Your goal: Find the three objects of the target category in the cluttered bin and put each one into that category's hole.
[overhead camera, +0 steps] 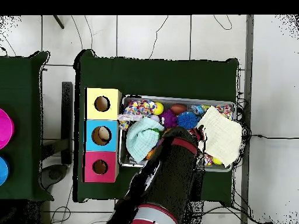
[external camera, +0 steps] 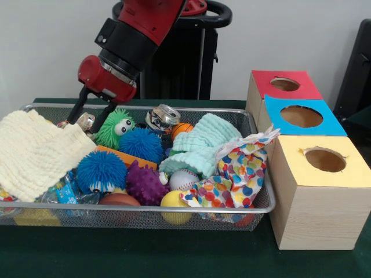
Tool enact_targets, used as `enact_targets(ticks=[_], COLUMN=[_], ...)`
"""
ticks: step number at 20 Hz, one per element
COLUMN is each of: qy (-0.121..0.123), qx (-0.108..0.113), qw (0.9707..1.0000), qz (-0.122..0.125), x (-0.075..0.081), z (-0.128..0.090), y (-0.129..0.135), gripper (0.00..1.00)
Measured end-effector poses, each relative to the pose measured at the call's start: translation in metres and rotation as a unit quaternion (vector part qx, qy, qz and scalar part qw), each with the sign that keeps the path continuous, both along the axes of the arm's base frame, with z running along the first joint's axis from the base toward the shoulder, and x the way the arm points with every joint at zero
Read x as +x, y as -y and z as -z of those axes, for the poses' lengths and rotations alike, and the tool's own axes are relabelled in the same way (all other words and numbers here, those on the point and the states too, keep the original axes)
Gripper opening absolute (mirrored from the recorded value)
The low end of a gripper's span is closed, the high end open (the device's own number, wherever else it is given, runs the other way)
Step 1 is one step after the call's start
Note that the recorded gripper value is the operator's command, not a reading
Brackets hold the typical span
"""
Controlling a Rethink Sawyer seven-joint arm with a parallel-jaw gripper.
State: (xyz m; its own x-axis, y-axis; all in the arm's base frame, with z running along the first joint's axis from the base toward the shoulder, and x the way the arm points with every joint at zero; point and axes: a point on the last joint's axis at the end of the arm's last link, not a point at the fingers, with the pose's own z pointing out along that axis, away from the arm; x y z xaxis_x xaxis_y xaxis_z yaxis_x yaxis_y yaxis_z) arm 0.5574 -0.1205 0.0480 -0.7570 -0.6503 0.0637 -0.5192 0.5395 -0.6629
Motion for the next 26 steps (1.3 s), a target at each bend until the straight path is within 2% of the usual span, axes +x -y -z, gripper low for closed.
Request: enact_targets(ticks=[9,18,23,26], qy=[-0.017,-0.052,-0.078,-0.092], qx=[-0.013,-0.036,-0.064,-0.083], qw=[0.9997,0.9976,0.9937,0.9903], qz=[-0.011,-0.029,-0.049,-0.063], x=[-0.002,-0.019,-0.03,-0.035], z=[0.017,0.041,0.053,0.059], y=[-0.001,-0.005,-0.009,-0.009], gripper=[1.0,1.0,1.0,1.0])
